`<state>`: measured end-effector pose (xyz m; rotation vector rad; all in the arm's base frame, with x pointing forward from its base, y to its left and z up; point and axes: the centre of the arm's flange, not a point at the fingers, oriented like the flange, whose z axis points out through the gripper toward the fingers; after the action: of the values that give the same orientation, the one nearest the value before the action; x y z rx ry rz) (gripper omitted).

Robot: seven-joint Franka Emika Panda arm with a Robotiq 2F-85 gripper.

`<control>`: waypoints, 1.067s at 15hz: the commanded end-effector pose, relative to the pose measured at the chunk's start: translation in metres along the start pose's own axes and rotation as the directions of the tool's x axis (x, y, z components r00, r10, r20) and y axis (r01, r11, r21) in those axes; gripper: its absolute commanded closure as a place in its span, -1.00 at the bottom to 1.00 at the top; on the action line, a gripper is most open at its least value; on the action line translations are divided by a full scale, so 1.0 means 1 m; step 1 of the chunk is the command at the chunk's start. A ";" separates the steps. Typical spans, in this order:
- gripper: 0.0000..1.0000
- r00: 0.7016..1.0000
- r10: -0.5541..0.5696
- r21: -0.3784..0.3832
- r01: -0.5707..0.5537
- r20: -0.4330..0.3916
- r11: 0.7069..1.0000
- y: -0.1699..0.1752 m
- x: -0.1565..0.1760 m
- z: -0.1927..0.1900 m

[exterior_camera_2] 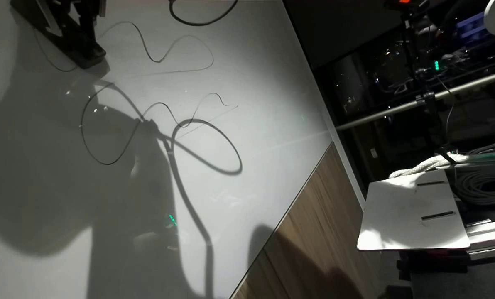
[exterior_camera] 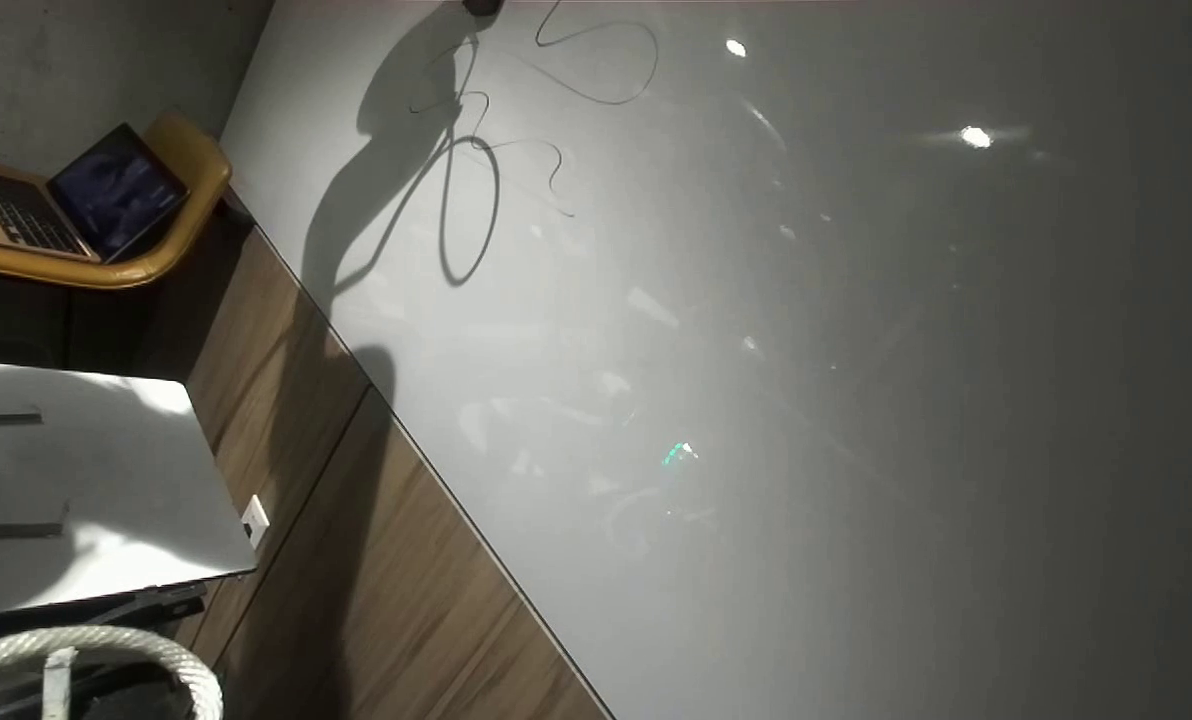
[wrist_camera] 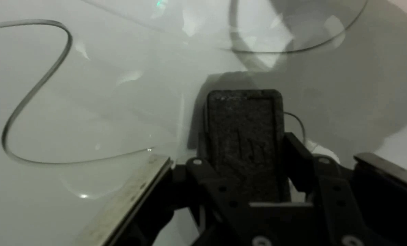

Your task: Erase the drawings on the whiteboard

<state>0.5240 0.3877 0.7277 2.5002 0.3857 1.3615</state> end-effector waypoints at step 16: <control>0.43 0.993 -0.020 -0.197 0.042 0.114 0.980 0.059 -0.023 0.021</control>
<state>0.5326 0.3961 0.7181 2.4423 0.3702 1.2044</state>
